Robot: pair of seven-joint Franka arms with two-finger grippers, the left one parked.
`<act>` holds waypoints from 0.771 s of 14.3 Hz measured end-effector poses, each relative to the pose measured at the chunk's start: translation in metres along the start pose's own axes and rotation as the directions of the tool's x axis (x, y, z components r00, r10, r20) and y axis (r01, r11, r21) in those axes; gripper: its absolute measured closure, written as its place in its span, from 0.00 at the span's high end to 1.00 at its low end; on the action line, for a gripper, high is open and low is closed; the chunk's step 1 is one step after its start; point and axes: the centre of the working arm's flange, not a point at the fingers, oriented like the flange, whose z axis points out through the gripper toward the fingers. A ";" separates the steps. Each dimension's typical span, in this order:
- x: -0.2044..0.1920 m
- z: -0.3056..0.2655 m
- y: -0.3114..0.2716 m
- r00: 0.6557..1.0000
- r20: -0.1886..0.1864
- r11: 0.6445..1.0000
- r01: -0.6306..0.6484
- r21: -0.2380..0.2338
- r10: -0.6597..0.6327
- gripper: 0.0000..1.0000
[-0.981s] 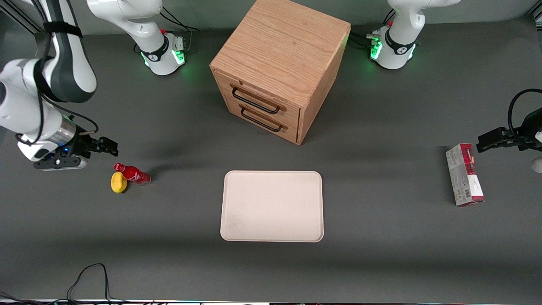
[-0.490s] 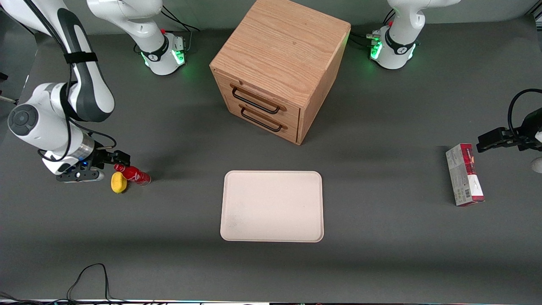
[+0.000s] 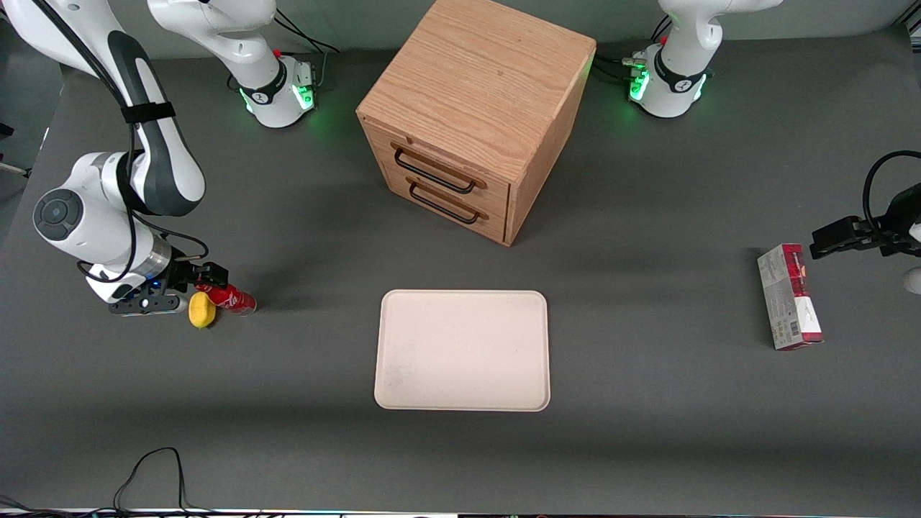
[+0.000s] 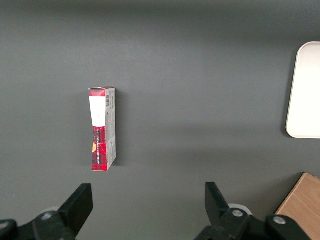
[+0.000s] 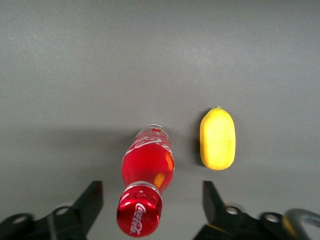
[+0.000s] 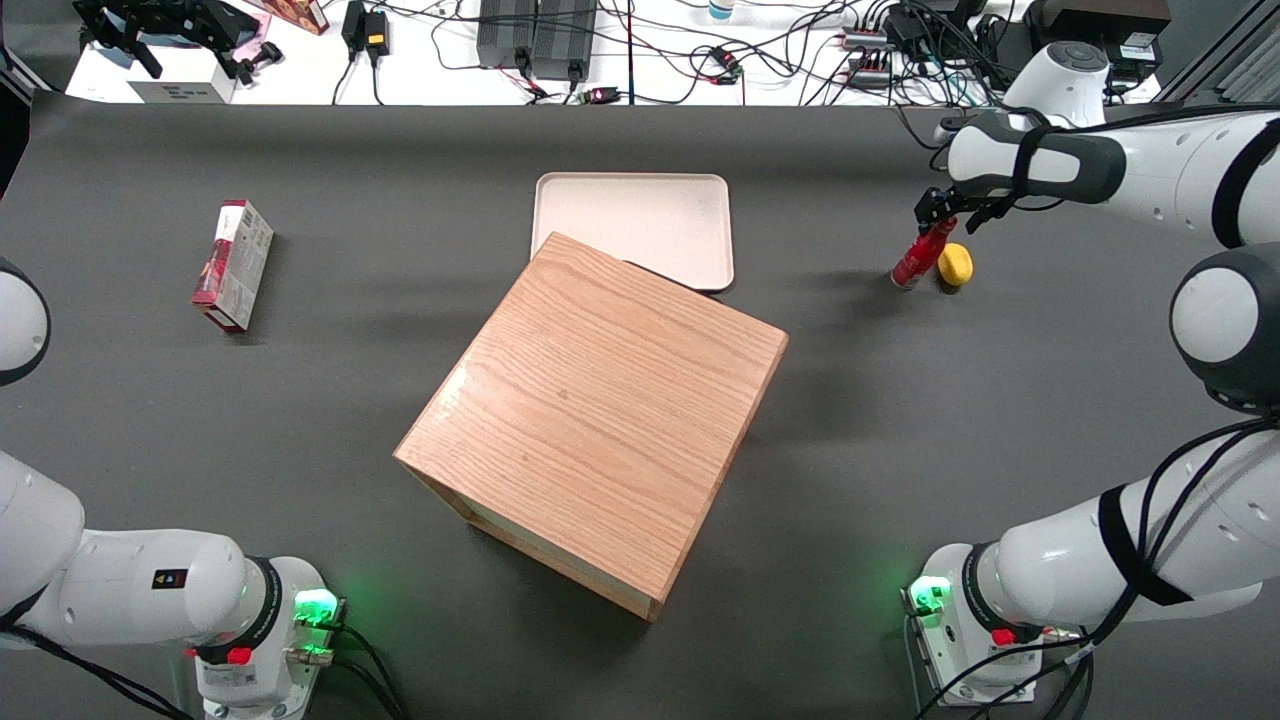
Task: Place coke bottle on tray
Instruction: 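Close the right gripper around the bottle's body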
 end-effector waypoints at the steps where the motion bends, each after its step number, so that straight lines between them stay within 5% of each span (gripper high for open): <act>1: 0.000 0.000 -0.002 1.000 0.000 1.000 0.003 0.000 -0.003 0.70; 5: 0.001 -0.001 -0.010 1.000 -0.003 1.000 0.018 0.000 -0.018 0.33; 11: 0.003 -0.004 -0.010 1.000 -0.008 1.000 0.018 0.000 -0.018 0.33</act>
